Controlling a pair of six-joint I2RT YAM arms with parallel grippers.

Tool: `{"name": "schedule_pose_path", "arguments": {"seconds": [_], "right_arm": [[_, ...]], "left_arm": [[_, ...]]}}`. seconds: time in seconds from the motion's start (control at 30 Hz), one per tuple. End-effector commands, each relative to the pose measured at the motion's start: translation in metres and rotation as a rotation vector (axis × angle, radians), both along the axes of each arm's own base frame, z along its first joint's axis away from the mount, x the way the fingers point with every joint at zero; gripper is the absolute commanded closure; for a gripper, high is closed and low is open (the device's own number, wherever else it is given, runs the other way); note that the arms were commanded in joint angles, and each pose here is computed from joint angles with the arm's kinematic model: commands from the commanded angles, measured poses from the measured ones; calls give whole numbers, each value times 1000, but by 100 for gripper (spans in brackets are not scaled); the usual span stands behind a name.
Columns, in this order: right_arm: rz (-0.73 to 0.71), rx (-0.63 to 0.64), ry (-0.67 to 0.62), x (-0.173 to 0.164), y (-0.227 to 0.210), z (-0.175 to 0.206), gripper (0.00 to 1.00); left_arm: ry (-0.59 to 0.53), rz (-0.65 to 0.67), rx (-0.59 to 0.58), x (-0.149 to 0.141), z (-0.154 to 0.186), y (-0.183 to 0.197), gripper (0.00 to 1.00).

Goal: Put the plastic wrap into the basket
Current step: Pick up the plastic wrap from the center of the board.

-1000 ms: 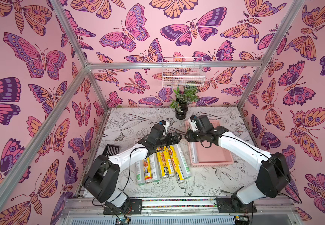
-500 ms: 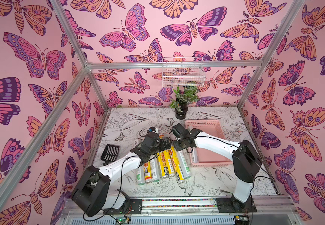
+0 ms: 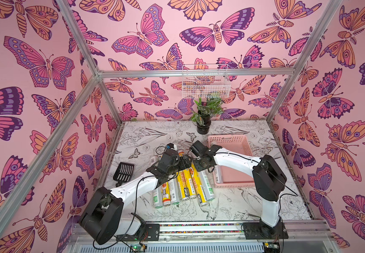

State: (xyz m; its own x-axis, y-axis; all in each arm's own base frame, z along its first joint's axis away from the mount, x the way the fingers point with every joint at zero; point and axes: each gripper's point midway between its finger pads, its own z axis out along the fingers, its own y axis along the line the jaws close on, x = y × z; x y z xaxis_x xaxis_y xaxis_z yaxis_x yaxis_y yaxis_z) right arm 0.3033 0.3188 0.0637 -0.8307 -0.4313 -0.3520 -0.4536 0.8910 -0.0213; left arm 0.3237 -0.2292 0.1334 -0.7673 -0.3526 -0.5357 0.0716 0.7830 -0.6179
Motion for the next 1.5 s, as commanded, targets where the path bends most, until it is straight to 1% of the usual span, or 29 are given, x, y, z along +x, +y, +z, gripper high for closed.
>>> {"name": "schedule_pose_path", "arguments": {"seconds": [0.0,0.3,0.6,0.97,1.13,1.23,1.33,1.47], "right_arm": [[-25,-12,29,-2,0,-7,53],[-60,-34,56,-2,-3,-25,47],[-61,-50,71,-2,-3,-39,45],[-66,-51,70,1,-2,-45,43],[-72,-50,75,2,-1,-49,43],[-76,-49,73,2,-1,-47,48],[-95,-37,44,5,-3,-35,54],[-109,-4,-7,9,-5,-7,65]], "left_arm": [[25,20,34,-2,-14,8,11],[18,26,37,-2,-13,9,10],[21,21,35,0,-13,8,10],[19,20,30,2,-11,6,9],[19,21,30,2,-11,7,9],[20,23,31,2,-11,8,9],[18,20,29,2,-10,7,9],[15,16,25,2,-8,6,9]]}}
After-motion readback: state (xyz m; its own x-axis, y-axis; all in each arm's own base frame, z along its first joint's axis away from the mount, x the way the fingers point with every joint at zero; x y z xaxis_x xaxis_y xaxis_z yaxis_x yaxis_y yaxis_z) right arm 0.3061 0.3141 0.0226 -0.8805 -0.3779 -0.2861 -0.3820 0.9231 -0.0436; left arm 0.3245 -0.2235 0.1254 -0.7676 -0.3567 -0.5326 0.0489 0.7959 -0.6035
